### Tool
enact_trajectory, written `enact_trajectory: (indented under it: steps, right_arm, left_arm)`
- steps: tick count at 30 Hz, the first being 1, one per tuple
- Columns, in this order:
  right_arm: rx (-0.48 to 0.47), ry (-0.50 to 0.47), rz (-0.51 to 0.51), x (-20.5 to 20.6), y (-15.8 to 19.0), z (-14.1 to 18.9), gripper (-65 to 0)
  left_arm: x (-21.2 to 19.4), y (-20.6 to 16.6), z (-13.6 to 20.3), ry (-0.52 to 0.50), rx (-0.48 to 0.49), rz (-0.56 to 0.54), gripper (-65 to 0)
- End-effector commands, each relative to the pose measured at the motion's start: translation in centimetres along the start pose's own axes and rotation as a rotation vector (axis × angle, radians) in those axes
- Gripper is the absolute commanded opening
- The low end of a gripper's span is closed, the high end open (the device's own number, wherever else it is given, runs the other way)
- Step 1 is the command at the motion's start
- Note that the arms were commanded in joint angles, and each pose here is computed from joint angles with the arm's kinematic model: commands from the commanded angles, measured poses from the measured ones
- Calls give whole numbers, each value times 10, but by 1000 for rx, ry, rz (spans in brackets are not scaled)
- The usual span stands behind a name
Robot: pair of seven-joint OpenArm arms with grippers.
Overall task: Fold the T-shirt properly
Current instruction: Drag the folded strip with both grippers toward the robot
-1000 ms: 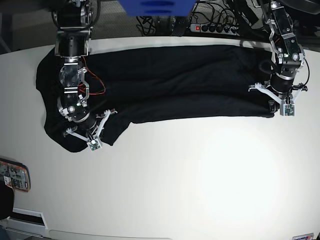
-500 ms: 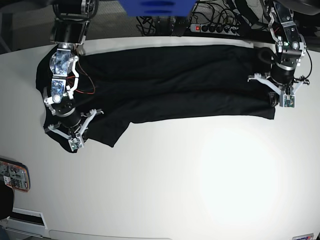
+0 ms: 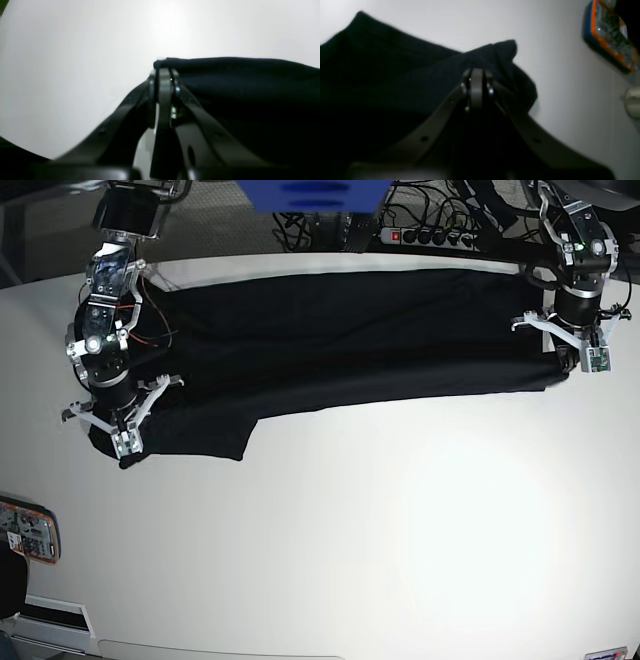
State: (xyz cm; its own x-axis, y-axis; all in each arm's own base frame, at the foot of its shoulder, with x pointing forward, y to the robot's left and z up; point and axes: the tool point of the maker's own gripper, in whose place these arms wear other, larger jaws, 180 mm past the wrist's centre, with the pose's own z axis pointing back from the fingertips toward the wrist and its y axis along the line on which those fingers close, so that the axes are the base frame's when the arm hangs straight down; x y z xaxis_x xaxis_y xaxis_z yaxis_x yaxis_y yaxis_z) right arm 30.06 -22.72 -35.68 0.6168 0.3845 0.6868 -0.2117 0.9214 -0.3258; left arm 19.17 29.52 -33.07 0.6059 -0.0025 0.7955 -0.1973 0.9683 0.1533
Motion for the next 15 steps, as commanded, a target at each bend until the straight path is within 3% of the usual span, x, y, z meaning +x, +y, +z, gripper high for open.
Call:
enact_trajectory:
  steps: [1, 7, 15]
  right_arm:
    - [-31, -50, 9, 15, -10, 5, -650]
    - [-22, -7, 18, -6, -4, 15, -650]
    - [-101, 27, -17, -25, -32, 28, -650]
  left_arm:
    - [5, 6, 6, -23, 19, -15, -650]
    - [-5, 7, 10, 4, 20, -21, -650]
    - [-14, 8, 14, 31, 18, -28, -650]
